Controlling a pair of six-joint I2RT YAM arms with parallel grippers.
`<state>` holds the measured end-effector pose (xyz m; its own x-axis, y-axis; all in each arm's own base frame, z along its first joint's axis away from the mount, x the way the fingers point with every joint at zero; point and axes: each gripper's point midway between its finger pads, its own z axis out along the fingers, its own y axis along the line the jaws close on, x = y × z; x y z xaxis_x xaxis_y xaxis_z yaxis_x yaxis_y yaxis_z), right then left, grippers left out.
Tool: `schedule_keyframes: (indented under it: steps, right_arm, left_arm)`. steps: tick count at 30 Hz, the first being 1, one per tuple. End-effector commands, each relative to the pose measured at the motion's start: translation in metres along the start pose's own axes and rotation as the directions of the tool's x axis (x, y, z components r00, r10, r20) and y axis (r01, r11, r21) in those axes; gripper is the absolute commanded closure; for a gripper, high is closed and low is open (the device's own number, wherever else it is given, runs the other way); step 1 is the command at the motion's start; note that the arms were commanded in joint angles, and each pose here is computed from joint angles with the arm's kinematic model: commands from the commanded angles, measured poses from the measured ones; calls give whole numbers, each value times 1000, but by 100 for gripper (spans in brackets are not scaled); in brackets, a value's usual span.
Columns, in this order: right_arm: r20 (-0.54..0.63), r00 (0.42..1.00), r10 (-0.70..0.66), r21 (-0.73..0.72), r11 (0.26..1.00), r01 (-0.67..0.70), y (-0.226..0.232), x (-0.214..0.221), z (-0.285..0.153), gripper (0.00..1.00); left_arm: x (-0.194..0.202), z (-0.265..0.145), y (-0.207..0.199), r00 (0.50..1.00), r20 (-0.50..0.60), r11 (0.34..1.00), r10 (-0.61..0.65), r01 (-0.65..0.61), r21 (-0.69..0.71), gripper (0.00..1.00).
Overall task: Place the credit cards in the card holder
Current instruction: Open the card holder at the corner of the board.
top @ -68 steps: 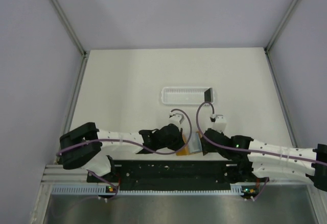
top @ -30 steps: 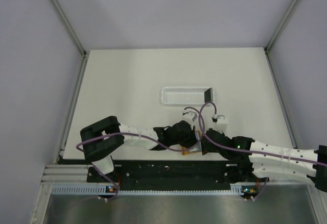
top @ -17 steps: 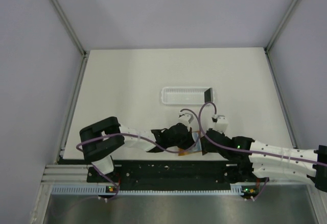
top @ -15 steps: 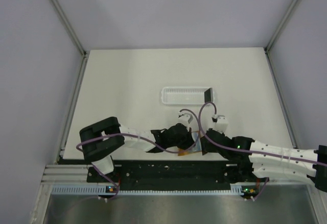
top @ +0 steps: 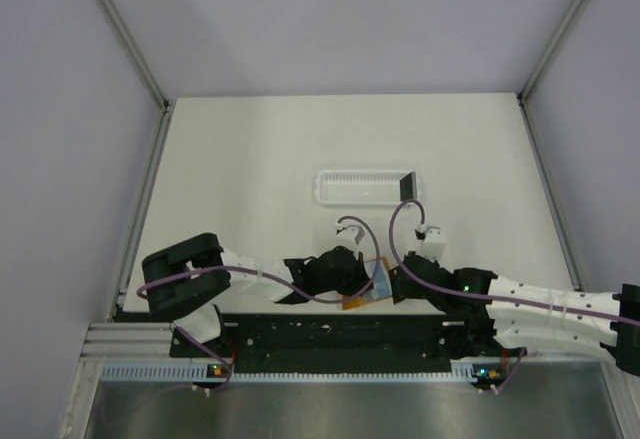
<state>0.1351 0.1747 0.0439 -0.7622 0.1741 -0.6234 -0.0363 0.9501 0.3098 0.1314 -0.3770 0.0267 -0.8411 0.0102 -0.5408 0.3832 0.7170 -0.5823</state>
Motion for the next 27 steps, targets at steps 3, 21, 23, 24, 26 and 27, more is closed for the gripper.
schedule_keyframes:
  steps: [3, 21, 23, 24, 26, 27]
  right_arm:
    - [-53, 998, -41, 58, 997, 45, -21, 18, 2, 100]
    - [-56, 998, -39, 65, 997, 43, -21, 17, 2, 100]
    - [-46, 998, -40, 49, 998, 43, -17, 13, 0, 100]
    - [-36, 999, -41, 34, 999, 42, -14, 9, -2, 100]
    - [-3, 999, -33, -17, 999, 33, -4, -1, -9, 100]
    - [21, 1000, -22, -49, 999, 23, 2, -9, -14, 100]
  left_arm:
    - [42, -18, 65, 993, -121, 979, 4, -29, -203, 100]
    - [44, -35, 71, 994, -108, 980, -1, -21, -199, 100]
    - [46, -34, 73, 994, -113, 979, -3, -20, -201, 100]
    - [48, -33, 73, 993, -116, 980, -5, -18, -199, 100]
    - [50, -32, 73, 993, -120, 981, -9, -14, -194, 100]
    - [50, -32, 73, 993, -121, 981, -13, -11, -193, 100]
